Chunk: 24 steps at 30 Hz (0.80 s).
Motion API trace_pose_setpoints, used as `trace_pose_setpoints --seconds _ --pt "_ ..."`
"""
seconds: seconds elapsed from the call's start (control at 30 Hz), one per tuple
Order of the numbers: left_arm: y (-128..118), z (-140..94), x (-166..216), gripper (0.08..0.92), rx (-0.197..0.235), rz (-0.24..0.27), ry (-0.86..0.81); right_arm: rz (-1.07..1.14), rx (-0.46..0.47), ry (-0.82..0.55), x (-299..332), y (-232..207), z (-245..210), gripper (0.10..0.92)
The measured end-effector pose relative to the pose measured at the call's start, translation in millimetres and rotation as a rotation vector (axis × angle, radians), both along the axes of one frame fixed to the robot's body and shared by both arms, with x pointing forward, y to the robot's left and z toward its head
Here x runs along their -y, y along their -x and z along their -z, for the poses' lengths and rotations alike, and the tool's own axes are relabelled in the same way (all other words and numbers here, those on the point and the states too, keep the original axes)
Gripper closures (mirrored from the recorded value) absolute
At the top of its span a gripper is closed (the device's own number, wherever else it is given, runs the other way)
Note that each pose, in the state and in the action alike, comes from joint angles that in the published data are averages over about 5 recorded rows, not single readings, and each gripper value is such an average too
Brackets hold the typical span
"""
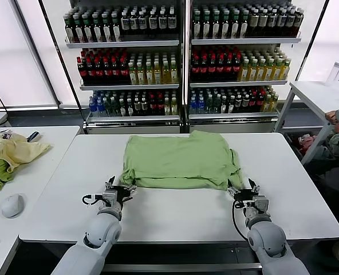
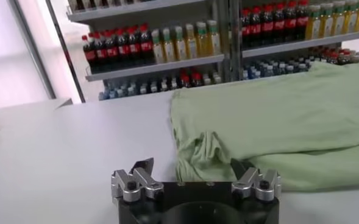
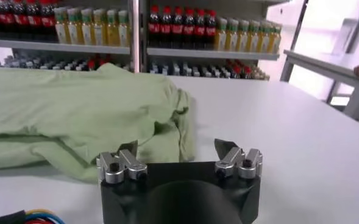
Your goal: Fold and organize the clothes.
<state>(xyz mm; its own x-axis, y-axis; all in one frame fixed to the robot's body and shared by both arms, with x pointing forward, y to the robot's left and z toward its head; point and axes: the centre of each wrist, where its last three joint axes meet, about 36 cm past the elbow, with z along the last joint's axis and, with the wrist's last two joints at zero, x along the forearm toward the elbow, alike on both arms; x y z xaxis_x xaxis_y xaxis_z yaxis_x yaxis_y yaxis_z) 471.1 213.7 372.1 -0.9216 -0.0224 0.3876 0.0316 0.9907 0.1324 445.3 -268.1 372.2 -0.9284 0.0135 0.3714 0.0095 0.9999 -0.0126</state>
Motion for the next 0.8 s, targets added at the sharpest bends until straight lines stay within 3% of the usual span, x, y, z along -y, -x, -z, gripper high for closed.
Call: trace_pose_setpoints --seconds 0.6,0.8 --pt "-5 4 2 0.773 -0.024 0.002 0.030 -0.041 -0.043 -0.051 -3 2 -1 0.811" --pt "-2 2 -1 0.892 -0.024 0.004 0.045 -0.052 -0.043 -0.046 1 10 -4 0.864"
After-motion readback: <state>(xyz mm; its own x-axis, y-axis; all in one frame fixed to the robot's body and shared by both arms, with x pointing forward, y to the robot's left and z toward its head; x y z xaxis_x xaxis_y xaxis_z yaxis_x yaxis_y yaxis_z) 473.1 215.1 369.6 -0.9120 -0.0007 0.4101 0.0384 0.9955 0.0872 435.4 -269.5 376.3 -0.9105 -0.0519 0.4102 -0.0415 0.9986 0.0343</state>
